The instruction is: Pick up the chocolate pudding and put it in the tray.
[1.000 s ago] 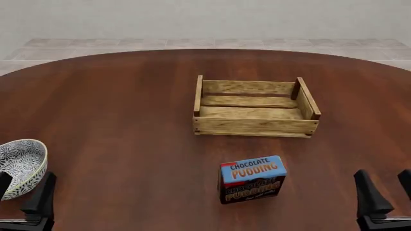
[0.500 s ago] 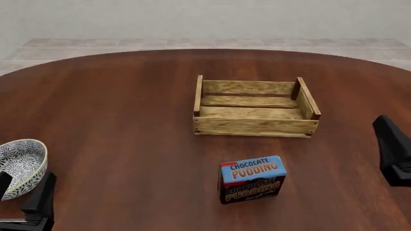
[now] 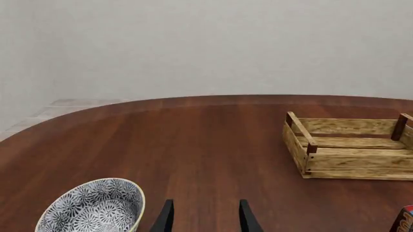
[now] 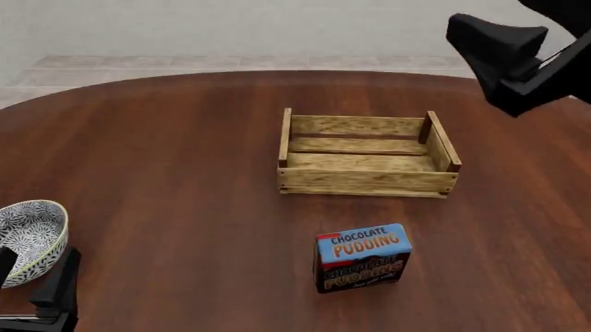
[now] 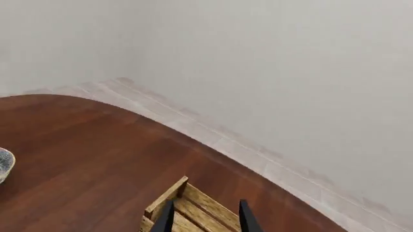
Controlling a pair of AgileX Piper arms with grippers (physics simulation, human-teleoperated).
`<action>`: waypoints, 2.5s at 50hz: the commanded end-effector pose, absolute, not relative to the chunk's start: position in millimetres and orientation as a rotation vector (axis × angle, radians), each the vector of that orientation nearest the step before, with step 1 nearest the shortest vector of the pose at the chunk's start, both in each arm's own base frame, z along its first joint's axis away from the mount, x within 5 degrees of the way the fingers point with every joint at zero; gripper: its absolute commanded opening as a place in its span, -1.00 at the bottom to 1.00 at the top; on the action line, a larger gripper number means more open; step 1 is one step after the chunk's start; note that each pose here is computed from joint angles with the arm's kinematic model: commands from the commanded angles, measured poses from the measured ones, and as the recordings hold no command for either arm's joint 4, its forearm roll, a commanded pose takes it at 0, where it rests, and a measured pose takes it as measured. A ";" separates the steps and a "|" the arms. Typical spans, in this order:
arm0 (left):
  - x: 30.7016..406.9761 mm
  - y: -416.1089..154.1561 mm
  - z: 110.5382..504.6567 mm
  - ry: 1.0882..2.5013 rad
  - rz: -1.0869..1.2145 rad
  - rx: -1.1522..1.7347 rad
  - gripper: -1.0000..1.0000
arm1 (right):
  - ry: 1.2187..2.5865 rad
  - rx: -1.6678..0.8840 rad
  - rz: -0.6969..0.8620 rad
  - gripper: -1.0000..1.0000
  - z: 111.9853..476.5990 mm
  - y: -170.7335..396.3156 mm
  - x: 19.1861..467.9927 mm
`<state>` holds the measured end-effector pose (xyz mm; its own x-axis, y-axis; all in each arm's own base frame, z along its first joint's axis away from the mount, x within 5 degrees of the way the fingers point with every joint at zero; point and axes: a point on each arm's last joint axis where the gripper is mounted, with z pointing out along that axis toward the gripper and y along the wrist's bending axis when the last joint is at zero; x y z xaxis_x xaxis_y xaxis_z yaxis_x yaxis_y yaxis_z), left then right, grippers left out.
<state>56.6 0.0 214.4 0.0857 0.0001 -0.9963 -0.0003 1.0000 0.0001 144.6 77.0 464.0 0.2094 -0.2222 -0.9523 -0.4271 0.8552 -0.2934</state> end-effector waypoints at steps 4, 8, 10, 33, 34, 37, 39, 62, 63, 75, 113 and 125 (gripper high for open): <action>56.6 0.0 214.4 1.485 0.000 0.000 1.00 | 1.356 -0.955 0.180 1.00 485.5 148.7 165.6; 56.6 0.0 214.4 1.485 0.000 0.000 1.00 | 1.357 -1.059 0.184 1.00 486.1 163.1 162.4; 56.6 0.0 214.4 1.485 0.000 0.000 1.00 | 1.356 -1.136 0.202 1.00 487.3 172.5 155.6; 56.6 0.0 214.4 1.485 0.000 0.000 1.00 | 1.422 -1.662 0.095 1.00 460.7 214.6 154.6; 56.6 0.0 214.4 1.485 0.000 0.000 1.00 | 1.437 -1.693 0.081 1.00 458.4 216.0 157.6; 56.6 0.0 214.4 1.485 0.000 0.000 1.00 | 1.450 -1.742 0.044 1.00 453.4 217.1 165.9; 56.6 0.0 214.4 1.485 0.000 0.000 1.00 | 1.440 -1.771 0.040 1.00 451.4 217.4 163.3; 56.6 0.0 214.4 1.485 0.000 0.000 1.00 | 1.391 -2.026 -0.032 1.00 396.6 203.0 150.6; 56.6 0.0 214.4 1.485 0.000 0.000 1.00 | 1.397 -2.036 -0.028 1.00 392.3 203.1 149.3; 56.6 0.0 214.4 1.485 0.000 0.000 1.00 | 1.410 -2.075 0.043 1.00 367.1 206.5 125.1; 56.6 0.0 214.4 1.485 0.000 0.000 1.00 | 1.540 -2.089 0.041 1.00 329.8 211.2 137.9; 56.6 0.0 214.4 1.485 0.000 0.000 1.00 | 1.567 -2.088 0.017 1.00 330.1 210.2 150.2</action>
<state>56.6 0.0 214.4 0.0858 0.0001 -0.9963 -0.0002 1.0000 0.0001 141.2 210.7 330.5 0.3428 -0.8805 -0.3276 -0.8941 -0.1987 -0.4015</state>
